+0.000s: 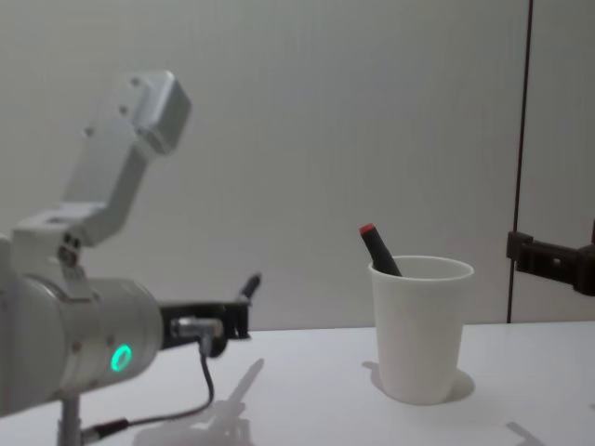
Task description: Place the pen into the pen holder.
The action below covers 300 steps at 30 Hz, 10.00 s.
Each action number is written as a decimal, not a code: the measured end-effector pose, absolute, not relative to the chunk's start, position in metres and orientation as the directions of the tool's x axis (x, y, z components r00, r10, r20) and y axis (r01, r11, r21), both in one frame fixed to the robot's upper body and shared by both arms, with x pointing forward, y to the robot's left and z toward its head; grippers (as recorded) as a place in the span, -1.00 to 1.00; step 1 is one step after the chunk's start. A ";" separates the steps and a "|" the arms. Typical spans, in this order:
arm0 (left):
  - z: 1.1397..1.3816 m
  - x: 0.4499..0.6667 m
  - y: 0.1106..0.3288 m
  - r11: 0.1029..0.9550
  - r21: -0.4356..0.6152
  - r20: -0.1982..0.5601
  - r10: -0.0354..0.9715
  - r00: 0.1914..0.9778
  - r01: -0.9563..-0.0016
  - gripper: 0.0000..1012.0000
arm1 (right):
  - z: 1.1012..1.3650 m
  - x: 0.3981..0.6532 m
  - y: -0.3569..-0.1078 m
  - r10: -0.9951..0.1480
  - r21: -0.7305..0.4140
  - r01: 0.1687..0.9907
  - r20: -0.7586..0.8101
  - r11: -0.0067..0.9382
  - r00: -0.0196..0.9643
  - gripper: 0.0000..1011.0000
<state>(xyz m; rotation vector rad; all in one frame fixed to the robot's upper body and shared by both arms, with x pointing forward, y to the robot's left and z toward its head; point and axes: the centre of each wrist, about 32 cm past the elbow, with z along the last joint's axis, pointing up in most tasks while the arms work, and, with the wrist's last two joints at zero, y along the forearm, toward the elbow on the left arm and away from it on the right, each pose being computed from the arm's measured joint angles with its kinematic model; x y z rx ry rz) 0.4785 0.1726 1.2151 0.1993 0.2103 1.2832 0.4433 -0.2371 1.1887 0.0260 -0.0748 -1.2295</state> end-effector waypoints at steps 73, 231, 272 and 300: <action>1.211 0.485 0.194 0.789 -0.220 -0.178 0.545 0.819 -0.573 -0.75 | 1.189 0.443 -0.237 -0.942 0.060 0.940 0.043 0.335 0.333 0.98; 1.207 0.488 0.189 0.811 -0.189 -0.156 0.532 0.832 -0.553 -0.75 | 1.259 0.468 -0.221 -0.460 0.089 0.787 -0.769 0.611 0.444 0.98; 1.207 0.488 0.189 0.811 -0.189 -0.156 0.532 0.832 -0.554 -0.75 | 1.258 0.470 -0.213 -0.440 0.121 0.768 -0.759 0.628 0.480 0.89; 1.207 0.488 0.189 0.811 -0.189 -0.156 0.531 0.833 -0.553 -0.75 | 1.258 0.471 -0.211 -0.438 0.124 0.767 -0.759 0.630 0.482 -0.72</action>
